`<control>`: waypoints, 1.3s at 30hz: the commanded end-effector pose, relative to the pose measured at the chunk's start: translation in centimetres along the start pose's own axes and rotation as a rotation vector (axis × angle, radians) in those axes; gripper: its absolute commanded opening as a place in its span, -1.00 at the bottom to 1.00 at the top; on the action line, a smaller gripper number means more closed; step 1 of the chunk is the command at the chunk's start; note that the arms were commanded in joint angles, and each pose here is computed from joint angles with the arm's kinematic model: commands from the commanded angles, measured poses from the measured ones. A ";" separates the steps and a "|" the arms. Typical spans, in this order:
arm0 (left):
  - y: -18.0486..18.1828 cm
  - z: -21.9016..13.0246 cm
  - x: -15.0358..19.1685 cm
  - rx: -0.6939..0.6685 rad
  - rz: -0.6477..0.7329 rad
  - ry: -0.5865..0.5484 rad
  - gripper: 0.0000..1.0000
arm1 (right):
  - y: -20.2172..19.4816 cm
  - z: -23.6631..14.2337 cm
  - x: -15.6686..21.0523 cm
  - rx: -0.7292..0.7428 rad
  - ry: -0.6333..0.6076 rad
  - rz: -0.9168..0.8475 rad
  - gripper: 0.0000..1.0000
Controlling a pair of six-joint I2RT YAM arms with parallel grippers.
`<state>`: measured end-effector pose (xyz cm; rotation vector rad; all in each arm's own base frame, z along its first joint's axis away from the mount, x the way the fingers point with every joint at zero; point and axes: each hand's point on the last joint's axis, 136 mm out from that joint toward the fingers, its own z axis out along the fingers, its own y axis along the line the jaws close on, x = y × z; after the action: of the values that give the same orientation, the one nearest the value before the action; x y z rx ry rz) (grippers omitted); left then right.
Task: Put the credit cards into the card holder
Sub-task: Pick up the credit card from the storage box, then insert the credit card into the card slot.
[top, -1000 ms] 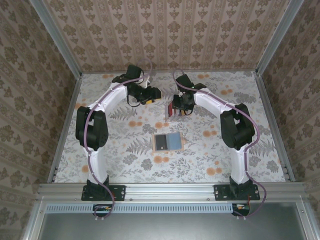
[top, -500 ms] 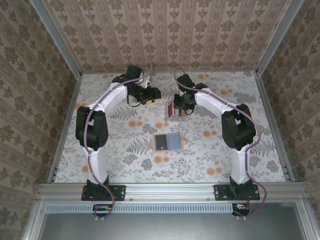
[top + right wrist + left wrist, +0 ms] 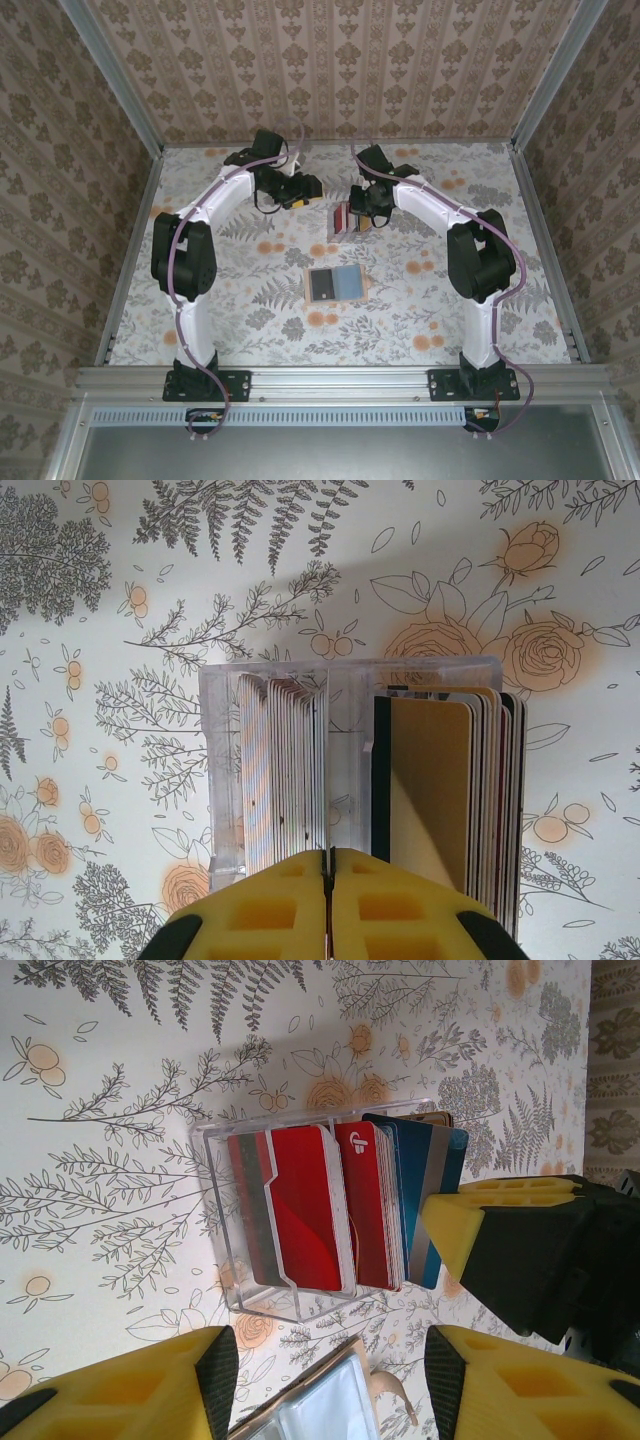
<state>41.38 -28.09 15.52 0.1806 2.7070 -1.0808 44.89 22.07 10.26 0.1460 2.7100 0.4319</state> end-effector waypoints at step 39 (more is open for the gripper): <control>1.3 0.2 -0.4 -0.033 0.017 0.022 0.11 | 7.0 -7.2 11.7 -0.440 0.144 -0.150 -0.79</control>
<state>41.46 -27.83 14.60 0.1911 2.7354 -1.0565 33.09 26.67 12.69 -0.1769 2.7524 0.8461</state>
